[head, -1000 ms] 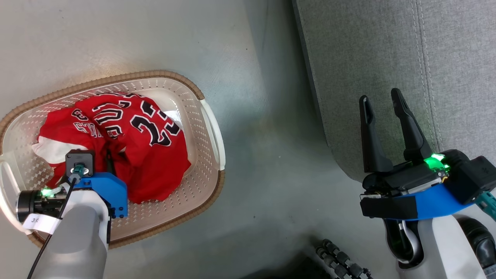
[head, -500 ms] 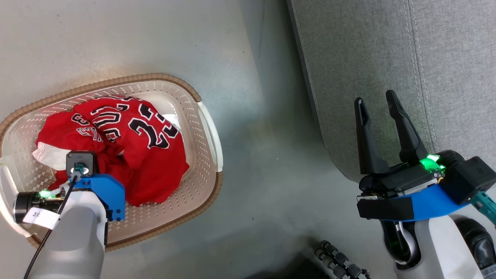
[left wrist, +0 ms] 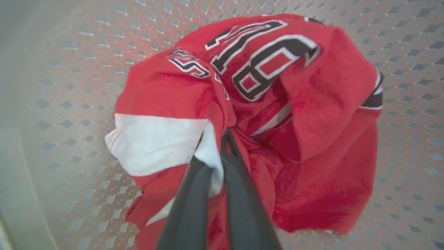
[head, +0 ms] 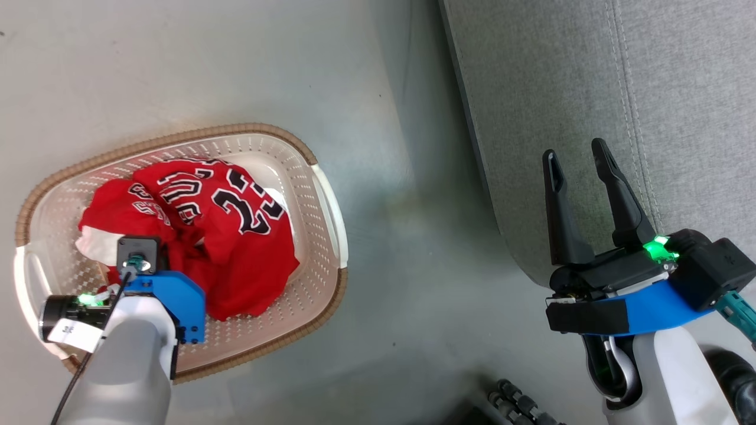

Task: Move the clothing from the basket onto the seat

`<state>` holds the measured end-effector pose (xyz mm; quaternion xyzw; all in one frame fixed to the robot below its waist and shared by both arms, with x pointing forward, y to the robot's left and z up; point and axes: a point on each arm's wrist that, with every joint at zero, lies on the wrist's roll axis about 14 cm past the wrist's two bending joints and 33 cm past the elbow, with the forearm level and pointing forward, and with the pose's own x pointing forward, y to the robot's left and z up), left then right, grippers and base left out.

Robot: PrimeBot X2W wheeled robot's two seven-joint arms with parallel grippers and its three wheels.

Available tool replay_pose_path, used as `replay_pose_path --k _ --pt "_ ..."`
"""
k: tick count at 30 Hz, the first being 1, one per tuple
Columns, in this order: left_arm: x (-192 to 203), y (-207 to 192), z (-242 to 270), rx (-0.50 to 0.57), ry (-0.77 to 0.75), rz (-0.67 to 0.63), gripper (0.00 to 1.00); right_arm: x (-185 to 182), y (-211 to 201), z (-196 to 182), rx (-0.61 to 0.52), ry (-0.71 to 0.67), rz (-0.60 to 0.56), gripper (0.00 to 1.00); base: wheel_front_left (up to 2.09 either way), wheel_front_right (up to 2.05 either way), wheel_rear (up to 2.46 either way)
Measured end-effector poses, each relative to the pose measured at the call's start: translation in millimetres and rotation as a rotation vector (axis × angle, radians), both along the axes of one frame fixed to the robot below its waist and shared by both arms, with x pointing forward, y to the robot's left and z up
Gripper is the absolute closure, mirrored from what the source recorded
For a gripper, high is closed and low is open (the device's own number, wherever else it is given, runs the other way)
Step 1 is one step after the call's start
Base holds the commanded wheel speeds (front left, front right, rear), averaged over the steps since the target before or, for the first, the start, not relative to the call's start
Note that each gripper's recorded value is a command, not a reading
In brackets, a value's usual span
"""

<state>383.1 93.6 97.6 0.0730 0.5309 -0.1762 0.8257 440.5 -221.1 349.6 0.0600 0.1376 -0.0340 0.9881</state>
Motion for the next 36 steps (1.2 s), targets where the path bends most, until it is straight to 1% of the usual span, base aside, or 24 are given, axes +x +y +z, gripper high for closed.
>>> replay_pose_path --k 5,12,19,24,27,36 --pt "-3.3 -7.8 18.8 -0.039 -0.014 -0.001 1.00 2.9 3.2 15.4 -0.010 -0.038 0.015 0.00 0.00 0.00 0.00" --pt "-3.6 -14.5 59.6 -0.097 -0.075 0.028 1.00 5.1 10.3 50.4 -0.022 -0.123 0.039 0.00 0.00 0.00 0.00" --pt "-9.8 -17.8 104.2 -0.146 -0.146 0.042 1.00 -5.7 21.0 83.6 -0.032 -0.192 0.069 0.00 0.00 0.00 0.00" --pt "-8.8 -21.6 138.6 -0.180 -0.227 0.031 1.00 -15.8 26.8 105.9 -0.029 -0.243 0.080 0.00 0.00 0.00 0.00" --pt "-2.1 -23.7 161.9 -0.203 -0.299 0.024 1.00 -21.7 32.2 115.4 -0.022 -0.265 0.092 0.00 0.00 0.00 0.00" --pt "-1.2 -26.1 211.7 -0.242 -0.441 0.003 1.00 -35.4 49.4 140.0 -0.002 -0.327 0.134 0.00 0.00 0.00 0.00"
